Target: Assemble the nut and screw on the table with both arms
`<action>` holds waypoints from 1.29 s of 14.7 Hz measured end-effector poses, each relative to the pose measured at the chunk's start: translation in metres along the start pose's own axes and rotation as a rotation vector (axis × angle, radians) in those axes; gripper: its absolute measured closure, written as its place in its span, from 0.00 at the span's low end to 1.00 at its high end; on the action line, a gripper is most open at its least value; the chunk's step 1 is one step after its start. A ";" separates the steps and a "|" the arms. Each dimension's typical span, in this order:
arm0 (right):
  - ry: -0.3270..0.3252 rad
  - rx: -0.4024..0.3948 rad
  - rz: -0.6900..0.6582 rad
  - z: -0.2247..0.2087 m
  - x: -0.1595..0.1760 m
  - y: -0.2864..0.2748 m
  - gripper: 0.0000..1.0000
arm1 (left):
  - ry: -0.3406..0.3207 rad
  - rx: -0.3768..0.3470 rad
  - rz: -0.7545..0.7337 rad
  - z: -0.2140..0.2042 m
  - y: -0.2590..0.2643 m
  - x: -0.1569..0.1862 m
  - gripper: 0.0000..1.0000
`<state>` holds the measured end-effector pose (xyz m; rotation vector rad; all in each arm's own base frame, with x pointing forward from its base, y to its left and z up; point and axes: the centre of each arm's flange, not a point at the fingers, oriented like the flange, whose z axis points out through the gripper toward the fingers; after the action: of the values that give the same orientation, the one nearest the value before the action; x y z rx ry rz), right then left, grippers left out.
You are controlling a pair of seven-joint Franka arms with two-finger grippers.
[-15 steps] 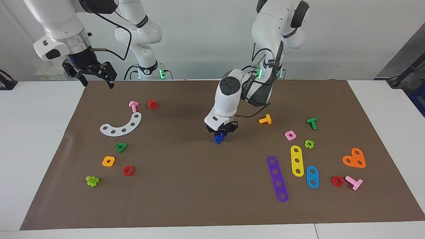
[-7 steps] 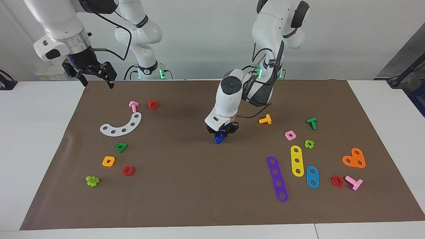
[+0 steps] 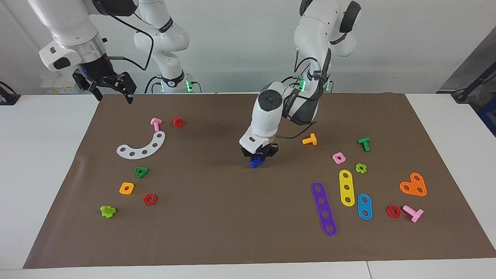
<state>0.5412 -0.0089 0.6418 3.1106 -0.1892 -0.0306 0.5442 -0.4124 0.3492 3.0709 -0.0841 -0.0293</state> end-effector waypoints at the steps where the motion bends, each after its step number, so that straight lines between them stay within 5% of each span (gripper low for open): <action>1: 0.000 0.000 0.000 0.000 0.000 0.000 0.00 | 0.000 0.000 0.000 0.000 0.000 0.000 0.54; 19: 0.000 0.000 0.000 0.000 0.000 0.000 0.00 | -0.015 0.007 0.008 0.001 0.002 -0.007 0.54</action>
<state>0.5412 -0.0089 0.6418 3.1106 -0.1892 -0.0306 0.5373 -0.4143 0.3489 3.0773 -0.0977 -0.0525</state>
